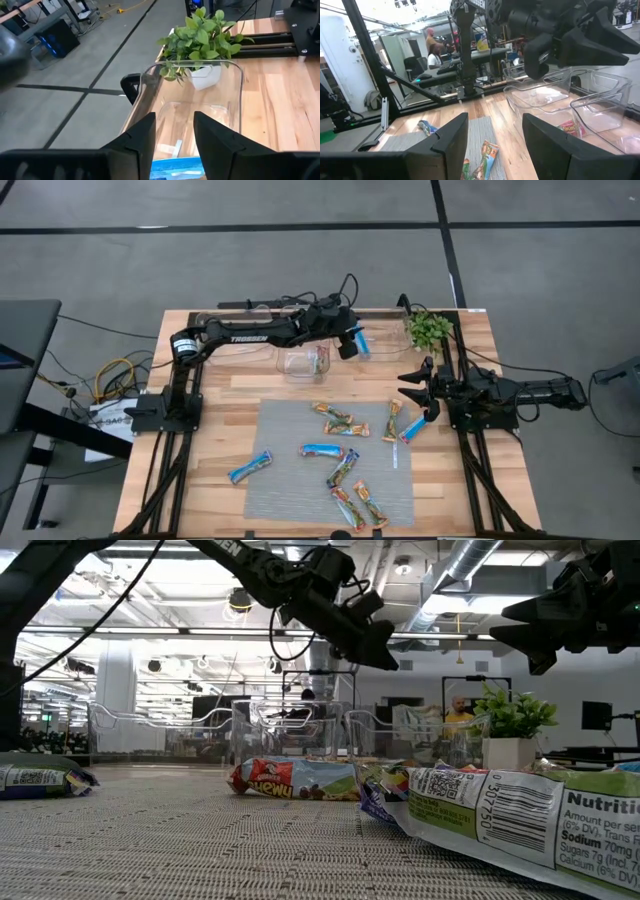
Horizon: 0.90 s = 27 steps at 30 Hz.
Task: Pick and place Granola Bars by type
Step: Put the blue granola bar into the right transparent bin
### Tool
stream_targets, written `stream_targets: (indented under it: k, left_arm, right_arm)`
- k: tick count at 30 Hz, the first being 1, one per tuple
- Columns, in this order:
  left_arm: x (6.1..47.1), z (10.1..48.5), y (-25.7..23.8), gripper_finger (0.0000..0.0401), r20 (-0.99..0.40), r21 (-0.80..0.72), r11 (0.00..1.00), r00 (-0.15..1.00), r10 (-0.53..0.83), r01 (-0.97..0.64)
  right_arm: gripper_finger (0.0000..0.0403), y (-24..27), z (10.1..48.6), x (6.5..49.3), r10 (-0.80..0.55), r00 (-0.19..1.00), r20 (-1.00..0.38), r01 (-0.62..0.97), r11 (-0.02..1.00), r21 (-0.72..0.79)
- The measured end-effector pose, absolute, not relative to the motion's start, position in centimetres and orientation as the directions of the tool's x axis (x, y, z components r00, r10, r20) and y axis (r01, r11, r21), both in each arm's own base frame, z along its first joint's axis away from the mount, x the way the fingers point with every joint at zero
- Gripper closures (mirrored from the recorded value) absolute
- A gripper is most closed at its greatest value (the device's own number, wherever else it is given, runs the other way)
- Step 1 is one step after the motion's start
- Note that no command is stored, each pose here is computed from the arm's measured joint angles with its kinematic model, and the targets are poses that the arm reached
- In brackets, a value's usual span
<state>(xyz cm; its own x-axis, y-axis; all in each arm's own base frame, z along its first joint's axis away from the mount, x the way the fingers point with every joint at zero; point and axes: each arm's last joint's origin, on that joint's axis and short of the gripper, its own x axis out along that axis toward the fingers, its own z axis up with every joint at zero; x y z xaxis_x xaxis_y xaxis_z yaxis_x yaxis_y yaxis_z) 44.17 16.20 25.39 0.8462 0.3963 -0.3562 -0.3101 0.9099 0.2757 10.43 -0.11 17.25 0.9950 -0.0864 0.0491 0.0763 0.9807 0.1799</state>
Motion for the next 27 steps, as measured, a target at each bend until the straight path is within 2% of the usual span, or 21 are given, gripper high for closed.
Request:
stream_targets:
  k: [9, 13, 21, 27]
  left_arm:
    - [43.6, 27.9, 15.1, 0.0273, -0.305, 0.184, 0.922, 0.872, 0.384, -0.342]
    - [43.1, 29.4, 14.0, 0.0273, -0.297, 0.148, 0.946, 0.899, 0.322, -0.29]
    - [41.3, 31.0, 11.3, 0.0273, -0.414, 0.056, 0.98, 0.889, 0.197, -0.192]
    - [37.6, 30.2, 7.9, 0.0273, -0.451, 0.057, 0.986, 0.877, 0.167, -0.159]
  right_arm:
    - [0.0221, -0.1, 17.3, 10.4, -0.086, 0.995, 0.049, 0.076, 0.981, 0.18]
    - [0.022, -0.1, 17.3, 10.4, -0.086, 0.995, 0.049, 0.076, 0.981, 0.18]
    - [0.0221, -0.1, 17.3, 10.4, -0.086, 0.995, 0.049, 0.076, 0.981, 0.18]
    - [0.0221, -0.1, 17.3, 10.4, -0.086, 0.995, 0.049, 0.076, 0.981, 0.18]
